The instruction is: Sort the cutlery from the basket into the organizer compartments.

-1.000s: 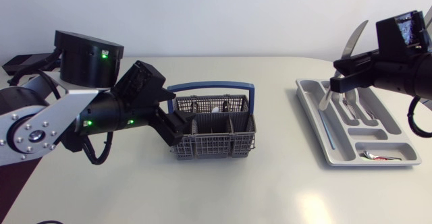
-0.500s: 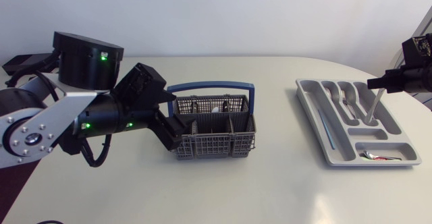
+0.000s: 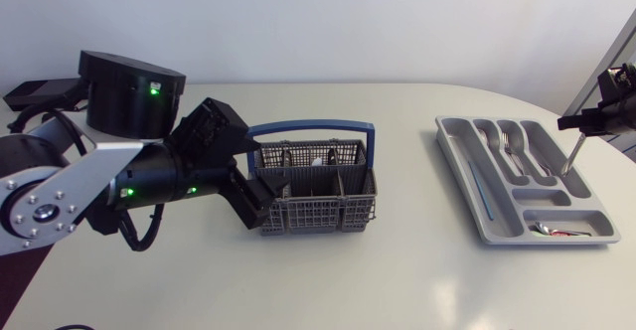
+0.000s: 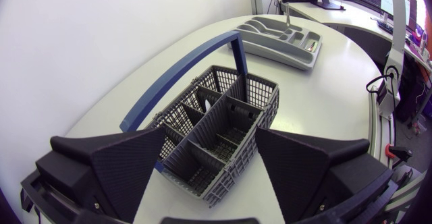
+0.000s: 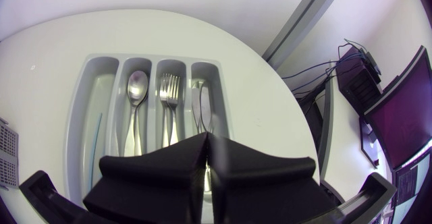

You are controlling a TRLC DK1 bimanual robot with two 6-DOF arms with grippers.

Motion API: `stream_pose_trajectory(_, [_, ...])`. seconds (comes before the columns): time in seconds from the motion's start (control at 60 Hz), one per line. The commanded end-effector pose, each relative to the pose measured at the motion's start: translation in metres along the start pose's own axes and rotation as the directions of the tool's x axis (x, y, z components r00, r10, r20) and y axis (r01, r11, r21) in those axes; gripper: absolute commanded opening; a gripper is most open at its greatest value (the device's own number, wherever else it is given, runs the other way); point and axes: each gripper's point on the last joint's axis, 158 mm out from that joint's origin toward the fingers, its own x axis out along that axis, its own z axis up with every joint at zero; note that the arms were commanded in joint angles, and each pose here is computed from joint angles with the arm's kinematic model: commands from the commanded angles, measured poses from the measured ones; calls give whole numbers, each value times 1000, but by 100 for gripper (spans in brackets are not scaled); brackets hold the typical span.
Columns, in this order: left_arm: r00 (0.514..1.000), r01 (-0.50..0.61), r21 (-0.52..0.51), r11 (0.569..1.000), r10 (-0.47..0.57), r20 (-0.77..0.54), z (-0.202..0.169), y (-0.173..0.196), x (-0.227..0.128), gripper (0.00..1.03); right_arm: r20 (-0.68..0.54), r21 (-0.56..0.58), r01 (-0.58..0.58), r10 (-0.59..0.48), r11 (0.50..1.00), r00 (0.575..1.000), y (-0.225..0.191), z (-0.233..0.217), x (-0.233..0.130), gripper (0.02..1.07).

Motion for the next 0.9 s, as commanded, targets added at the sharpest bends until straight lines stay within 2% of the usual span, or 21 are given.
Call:
stream_pose_trajectory(0.0, [1000, 6, 21, 1000, -6, -16, -9, -6, -1, 92, -10, -19, 23, -23, 1000, 1000, -14, 1, 15, 8])
stream_pose_trajectory(0.283, [1000, 9, 24, 1000, -9, -16, -7, -8, 0, 92, -22, -22, 35, -36, 999, 999, -28, 3, 22, 8])
stream_pose_trajectory(0.45, [1000, 3, 31, 1000, -2, -20, -7, -8, 0, 92, -87, -33, 26, -29, 999, 996, -25, -14, 44, 8])
stream_pose_trajectory(0.717, [1000, 3, 31, 1000, -3, -21, -6, -8, -1, 92, -130, -35, 15, -19, 999, 991, -23, -21, 30, 8])
stream_pose_trajectory(0.883, [1000, 10, 35, 999, -10, -22, -7, -11, 0, 92, -177, -49, 14, -23, 999, 984, -20, -31, 43, 8])
